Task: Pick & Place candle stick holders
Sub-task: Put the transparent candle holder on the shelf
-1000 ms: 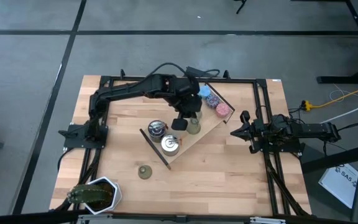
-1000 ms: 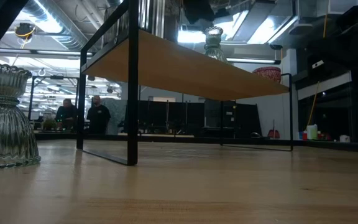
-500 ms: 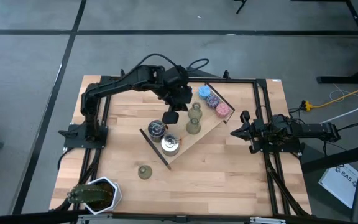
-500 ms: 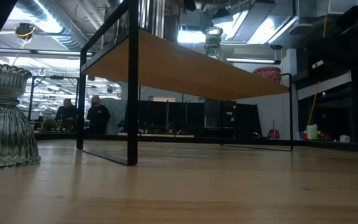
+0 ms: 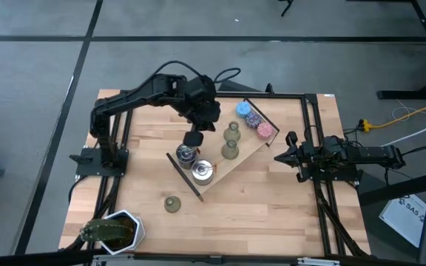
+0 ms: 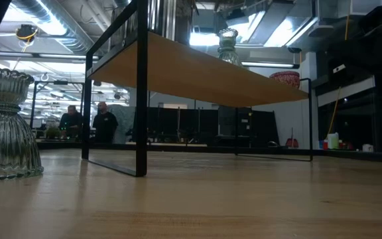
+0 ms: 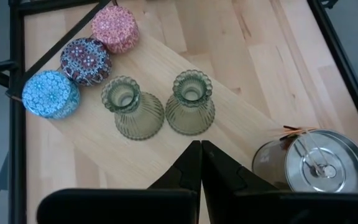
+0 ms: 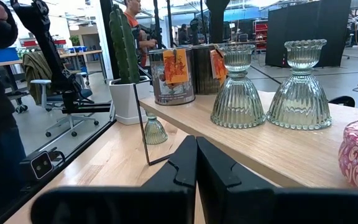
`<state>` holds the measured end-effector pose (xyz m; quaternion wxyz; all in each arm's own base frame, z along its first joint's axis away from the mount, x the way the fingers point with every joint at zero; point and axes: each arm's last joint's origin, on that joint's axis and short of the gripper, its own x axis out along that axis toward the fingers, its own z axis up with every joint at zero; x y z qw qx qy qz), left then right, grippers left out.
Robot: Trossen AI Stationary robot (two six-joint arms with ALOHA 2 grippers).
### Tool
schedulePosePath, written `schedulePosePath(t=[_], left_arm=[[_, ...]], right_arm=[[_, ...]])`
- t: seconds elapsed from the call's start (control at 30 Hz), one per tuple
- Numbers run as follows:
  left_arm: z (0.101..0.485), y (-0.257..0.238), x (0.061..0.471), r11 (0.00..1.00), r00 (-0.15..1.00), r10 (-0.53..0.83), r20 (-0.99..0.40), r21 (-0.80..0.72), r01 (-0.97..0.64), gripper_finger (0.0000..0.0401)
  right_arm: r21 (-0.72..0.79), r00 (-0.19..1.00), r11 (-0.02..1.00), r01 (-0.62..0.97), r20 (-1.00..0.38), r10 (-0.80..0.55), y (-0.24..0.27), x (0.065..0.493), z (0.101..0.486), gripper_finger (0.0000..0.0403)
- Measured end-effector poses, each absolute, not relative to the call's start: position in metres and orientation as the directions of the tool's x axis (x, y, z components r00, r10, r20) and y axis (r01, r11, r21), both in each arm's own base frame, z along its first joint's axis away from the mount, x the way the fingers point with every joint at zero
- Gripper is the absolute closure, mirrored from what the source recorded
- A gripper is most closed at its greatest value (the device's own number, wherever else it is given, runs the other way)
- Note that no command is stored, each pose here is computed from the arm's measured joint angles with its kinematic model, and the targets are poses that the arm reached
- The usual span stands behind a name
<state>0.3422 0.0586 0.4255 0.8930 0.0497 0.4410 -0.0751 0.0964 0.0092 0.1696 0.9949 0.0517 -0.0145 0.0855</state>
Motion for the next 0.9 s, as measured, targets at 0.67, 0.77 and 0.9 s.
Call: schedulePosePath(t=[0.67,0.77,0.9], left_arm=[[0.422,0.062,0.33,0.989,0.584,-0.083,-0.808,0.007,0.151,0.0399],[0.414,0.065,0.323,0.994,0.59,-0.073,-0.804,-0.008,0.113,0.0399],[0.409,0.066,0.305,0.997,0.608,-0.06,-0.791,-0.016,0.078,0.0399]], right_arm=[[0.1,0.985,0.98,-0.172,0.037,0.169,0.009,0.096,0.17,0.0393],[0.1,0.985,0.98,-0.172,0.037,0.169,0.009,0.096,0.17,0.0393],[0.1,0.985,0.98,-0.172,0.037,0.169,0.009,0.096,0.17,0.0393]])
